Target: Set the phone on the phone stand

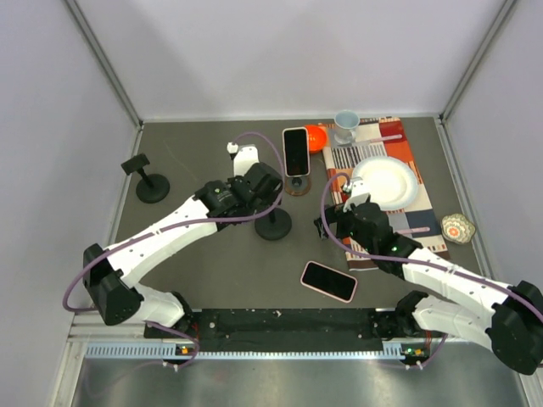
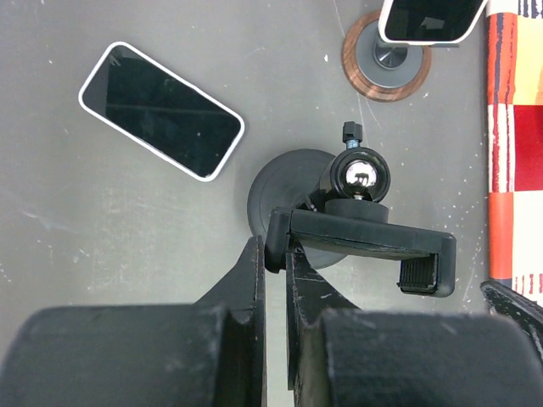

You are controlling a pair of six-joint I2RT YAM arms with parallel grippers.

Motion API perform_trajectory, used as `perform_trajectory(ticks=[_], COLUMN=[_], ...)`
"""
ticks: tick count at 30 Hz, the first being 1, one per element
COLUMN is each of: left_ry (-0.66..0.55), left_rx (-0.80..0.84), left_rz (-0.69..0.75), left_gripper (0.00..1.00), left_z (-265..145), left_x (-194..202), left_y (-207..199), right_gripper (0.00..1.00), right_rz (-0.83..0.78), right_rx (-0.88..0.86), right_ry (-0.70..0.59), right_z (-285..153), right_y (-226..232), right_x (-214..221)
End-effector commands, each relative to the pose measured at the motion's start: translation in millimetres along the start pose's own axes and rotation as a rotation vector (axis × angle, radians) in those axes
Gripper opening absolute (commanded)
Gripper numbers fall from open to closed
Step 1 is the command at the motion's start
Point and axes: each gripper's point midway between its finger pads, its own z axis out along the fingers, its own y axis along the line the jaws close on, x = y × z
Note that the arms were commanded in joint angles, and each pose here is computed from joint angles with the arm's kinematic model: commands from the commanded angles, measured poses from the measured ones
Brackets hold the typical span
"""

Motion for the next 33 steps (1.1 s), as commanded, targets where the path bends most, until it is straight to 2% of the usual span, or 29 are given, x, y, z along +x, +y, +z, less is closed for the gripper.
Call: perform_trajectory(ticks=[1,11,12,13,14,16,17,20,23,26,30,33], left_ry=[-0.106,-0.052,-0.043,-0.025,-0.019,-0.017,-0.013,-0.013,-0.031,-0.053,-0.087,-0.116], left_rx=[0.023,0.032,0.041,0.06,0.073,0.091,0.105,0.146,0.198,0.282,0.353,0.41], left_rz=[-0.147,-0.123,-0.122,-0.124,-0.122,-0.129,-0.134,-0.131,-0.107,-0.08,-0.055,-0.015], left_gripper=[0.0,0.0,0.06,0.29,0.37,0.48,0.57,0.72,0.78,0.79,0.86,0.85], left_z=[-4.2,4.3,4.2,3.6,2.4,2.9,0.6,-6.3,-17.0,-31.5,-46.3,-55.2], left_x=[-20.7,3.2,4.5,7.6,9.0,10.3,10.7,9.6,4.6,1.1,-2.7,-13.6], left_y=[-18.9,-31.1,-32.5,-36.3,-38.1,-40.2,-40.9,-42.1,-41.0,-40.9,-33.3,-29.9], right_gripper=[0.96,0.96,0.96,0.96,0.96,0.96,0.96,0.96,0.96,0.96,0.96,0.96], right_rz=[0.028,0.024,0.025,0.024,0.024,0.023,0.019,0.017,0.015,0.013,0.01,0.01], right_rx=[-0.019,-0.03,-0.029,-0.029,-0.027,-0.026,-0.028,-0.022,-0.025,-0.024,-0.028,-0.043], right_ry=[-0.052,-0.036,-0.037,-0.039,-0.038,-0.035,-0.036,-0.033,-0.031,-0.03,-0.03,-0.024], right_z=[1.7,5.7,5.9,6.0,6.2,6.3,6.2,6.9,7.1,7.5,7.3,8.2], right_y=[5.4,8.0,7.6,7.7,7.4,7.2,7.8,6.3,7.2,6.8,7.6,10.3], right_x=[-14.1,-10.8,-10.9,-10.5,-10.1,-10.5,-11.1,-9.0,-9.8,-8.7,-10.0,-7.7])
